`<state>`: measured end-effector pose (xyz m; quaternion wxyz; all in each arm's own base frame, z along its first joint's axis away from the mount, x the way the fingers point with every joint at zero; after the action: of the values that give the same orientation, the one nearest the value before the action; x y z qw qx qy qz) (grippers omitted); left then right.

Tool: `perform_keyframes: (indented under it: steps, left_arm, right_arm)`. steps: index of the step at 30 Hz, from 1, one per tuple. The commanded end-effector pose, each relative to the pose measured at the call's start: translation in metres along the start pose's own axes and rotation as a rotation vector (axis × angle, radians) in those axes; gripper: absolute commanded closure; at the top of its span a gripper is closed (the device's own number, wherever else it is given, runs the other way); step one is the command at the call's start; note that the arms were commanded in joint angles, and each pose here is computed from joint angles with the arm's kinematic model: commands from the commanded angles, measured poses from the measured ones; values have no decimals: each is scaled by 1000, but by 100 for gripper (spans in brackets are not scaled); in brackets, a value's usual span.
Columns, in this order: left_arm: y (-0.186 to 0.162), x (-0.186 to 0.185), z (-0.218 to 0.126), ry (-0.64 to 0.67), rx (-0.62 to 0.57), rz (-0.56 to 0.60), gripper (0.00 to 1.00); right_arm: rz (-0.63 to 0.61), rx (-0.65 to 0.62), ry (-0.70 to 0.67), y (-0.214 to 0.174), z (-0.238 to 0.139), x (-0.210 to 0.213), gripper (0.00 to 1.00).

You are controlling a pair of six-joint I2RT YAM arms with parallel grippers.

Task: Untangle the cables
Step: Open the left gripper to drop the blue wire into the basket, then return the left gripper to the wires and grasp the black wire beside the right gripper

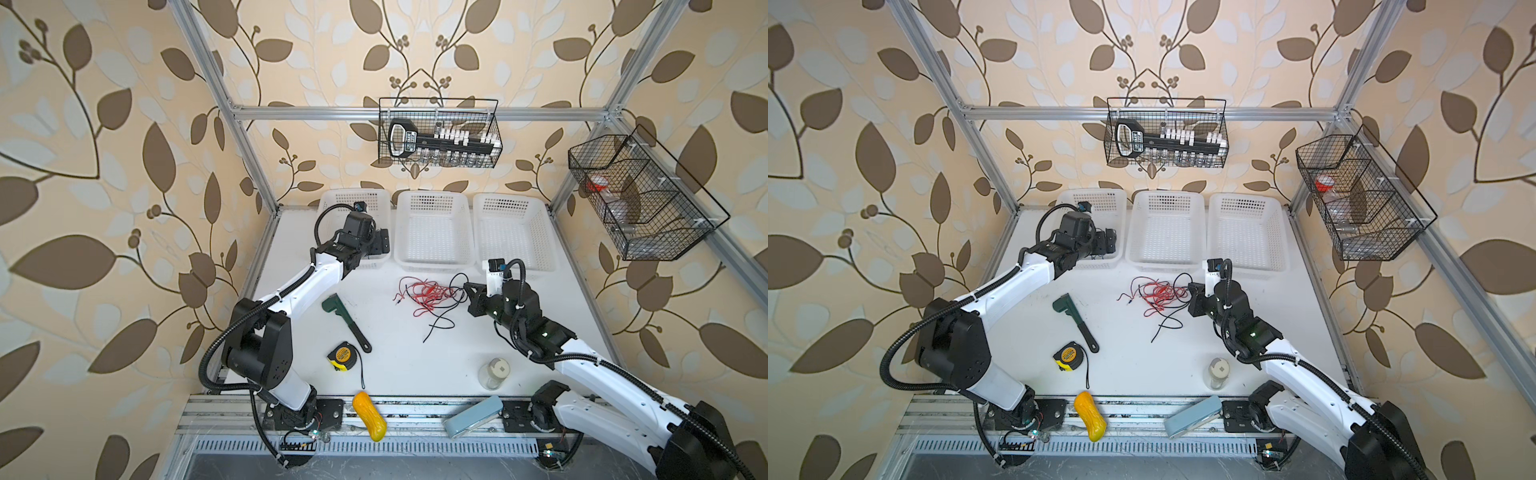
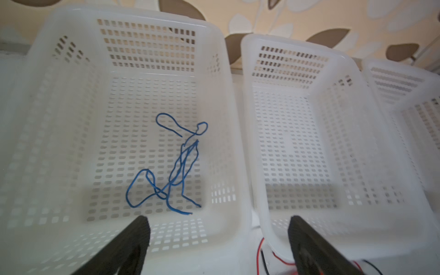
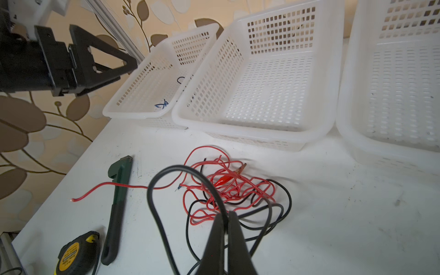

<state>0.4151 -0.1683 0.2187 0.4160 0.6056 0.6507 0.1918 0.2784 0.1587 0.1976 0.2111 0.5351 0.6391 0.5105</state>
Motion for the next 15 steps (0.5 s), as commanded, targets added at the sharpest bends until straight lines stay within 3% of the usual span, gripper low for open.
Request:
perform_keyframes:
  steps: [1,6,15]
  left_arm:
    - [-8,-53,-25,-201,-16,75,3]
    - [-36,-97,-56,-346,-13,221,1]
    - [-60,-120,-85,-561,-50,246,1]
  right_arm:
    - [-19,-32,46,19,-3,14,100]
    - [-20,-53,74,34,-7,24,100]
    - [-14,-61,97,49,-12,33,100]
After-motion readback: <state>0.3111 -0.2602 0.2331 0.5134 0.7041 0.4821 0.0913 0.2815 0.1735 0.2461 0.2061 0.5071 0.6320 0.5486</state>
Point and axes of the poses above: each gripper's point midway between its finger pads, its own z axis out along the fingers, its own x axis along the line the jaws close on, y = z × x, the point moved 2 cm from there along -z, back along the fingers, and after that the axes turned 4 degrees about -z, right-handed, at the moved point
